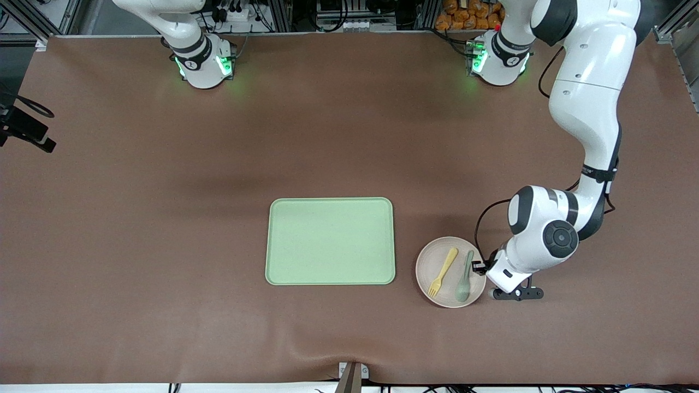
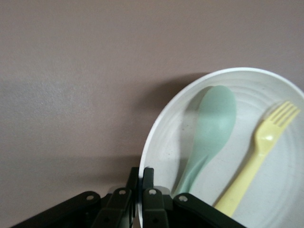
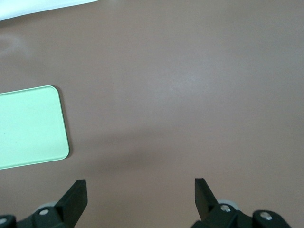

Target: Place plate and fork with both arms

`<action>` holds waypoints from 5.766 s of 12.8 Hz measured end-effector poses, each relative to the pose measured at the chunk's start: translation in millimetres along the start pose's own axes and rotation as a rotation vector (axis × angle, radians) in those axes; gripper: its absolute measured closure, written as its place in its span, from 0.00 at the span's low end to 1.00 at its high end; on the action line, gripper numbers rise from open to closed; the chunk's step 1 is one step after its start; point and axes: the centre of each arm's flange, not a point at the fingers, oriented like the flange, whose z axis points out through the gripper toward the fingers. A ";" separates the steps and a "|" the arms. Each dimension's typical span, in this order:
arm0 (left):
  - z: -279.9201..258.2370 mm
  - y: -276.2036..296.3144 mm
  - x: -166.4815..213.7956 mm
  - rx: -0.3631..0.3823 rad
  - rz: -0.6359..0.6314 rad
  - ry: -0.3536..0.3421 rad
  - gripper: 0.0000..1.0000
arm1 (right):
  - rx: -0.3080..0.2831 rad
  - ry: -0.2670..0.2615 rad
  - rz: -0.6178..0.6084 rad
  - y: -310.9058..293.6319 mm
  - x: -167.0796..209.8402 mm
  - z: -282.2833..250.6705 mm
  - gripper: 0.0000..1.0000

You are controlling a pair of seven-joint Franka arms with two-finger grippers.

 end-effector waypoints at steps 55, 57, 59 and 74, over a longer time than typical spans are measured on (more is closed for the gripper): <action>-149.4 143.4 -35.7 -0.064 -0.359 0.066 0.00 | -0.012 -0.094 -0.065 -217.6 50.0 177.3 0.00; -179.2 95.0 -24.1 -0.037 -0.332 0.055 0.00 | 0.009 -0.046 -0.068 -254.2 54.4 194.0 0.00; -209.9 51.1 -18.9 -0.015 -0.303 0.044 0.00 | 0.035 -0.001 -0.032 -296.8 51.6 219.5 0.00; -391.1 -33.6 -94.6 0.062 -0.016 -0.079 0.00 | 0.081 0.026 -0.037 -456.4 6.1 413.2 0.23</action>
